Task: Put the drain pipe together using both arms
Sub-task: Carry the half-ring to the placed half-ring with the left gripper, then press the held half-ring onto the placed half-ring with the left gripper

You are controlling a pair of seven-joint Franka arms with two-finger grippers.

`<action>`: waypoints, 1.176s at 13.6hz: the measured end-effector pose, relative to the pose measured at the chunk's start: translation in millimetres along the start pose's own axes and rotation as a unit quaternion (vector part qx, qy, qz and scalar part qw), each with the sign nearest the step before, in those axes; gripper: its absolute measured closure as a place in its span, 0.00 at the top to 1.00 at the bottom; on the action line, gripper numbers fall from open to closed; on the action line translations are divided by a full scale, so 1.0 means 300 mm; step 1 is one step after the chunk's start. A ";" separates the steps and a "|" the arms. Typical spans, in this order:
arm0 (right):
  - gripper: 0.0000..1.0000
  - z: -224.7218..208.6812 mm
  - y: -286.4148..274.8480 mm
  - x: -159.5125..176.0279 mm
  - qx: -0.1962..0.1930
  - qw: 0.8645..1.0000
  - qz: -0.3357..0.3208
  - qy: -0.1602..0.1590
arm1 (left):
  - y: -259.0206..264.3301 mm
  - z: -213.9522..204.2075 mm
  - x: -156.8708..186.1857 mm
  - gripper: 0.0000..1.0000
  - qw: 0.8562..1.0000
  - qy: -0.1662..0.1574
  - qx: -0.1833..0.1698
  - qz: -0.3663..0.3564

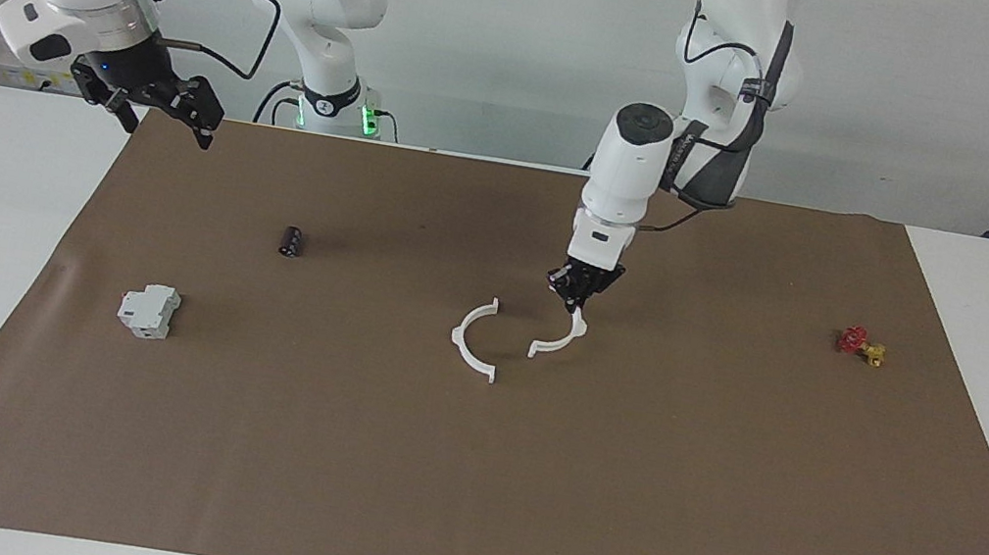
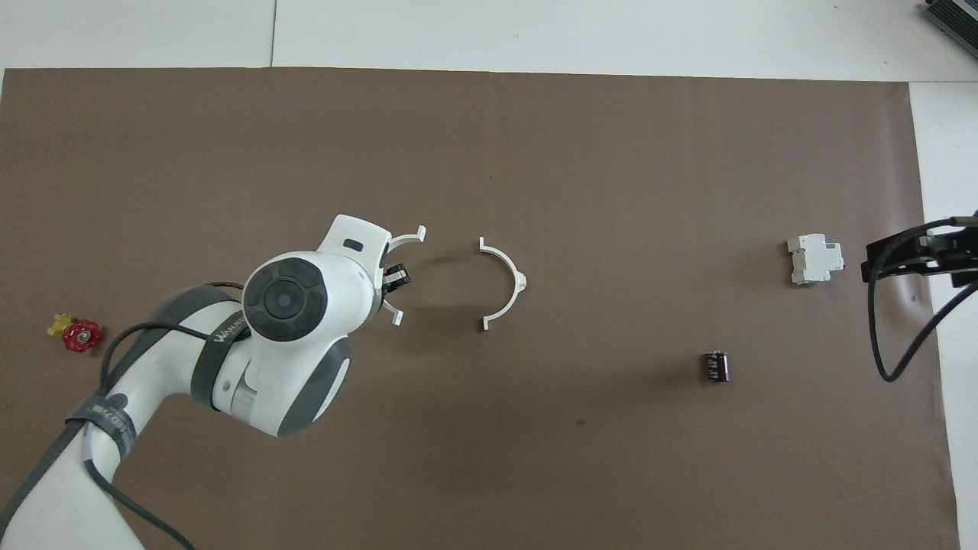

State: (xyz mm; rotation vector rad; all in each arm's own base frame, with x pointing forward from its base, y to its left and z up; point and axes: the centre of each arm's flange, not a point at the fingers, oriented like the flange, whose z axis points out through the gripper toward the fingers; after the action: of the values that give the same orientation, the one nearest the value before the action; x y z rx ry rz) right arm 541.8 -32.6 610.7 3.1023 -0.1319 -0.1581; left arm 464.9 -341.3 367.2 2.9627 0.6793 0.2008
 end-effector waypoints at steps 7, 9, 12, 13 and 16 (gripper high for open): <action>1.00 0.000 0.000 0.000 0.000 1.000 0.000 0.000 | 0.190 0.185 -0.023 0.07 0.998 0.023 0.027 -0.045; 1.00 0.000 0.000 0.000 0.000 1.000 0.000 0.000 | 0.151 0.187 0.040 0.07 0.998 0.033 0.047 -0.040; 1.00 0.000 0.000 0.000 0.000 1.000 0.000 0.000 | 0.146 0.190 0.036 0.07 0.997 0.031 0.059 -0.027; 1.00 0.000 0.000 0.000 0.000 1.000 0.000 0.000 | 0.148 0.192 0.028 0.07 0.997 0.030 0.059 -0.025; 1.00 0.000 0.000 0.000 0.000 1.000 0.000 0.000 | 0.141 0.210 0.004 0.07 0.997 0.026 0.065 -0.026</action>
State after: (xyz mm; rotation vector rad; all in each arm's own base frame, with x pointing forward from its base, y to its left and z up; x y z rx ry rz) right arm 541.8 -32.6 610.7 3.1023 -0.1319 -0.1581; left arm 493.4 -382.6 310.3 3.0675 0.8047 0.2405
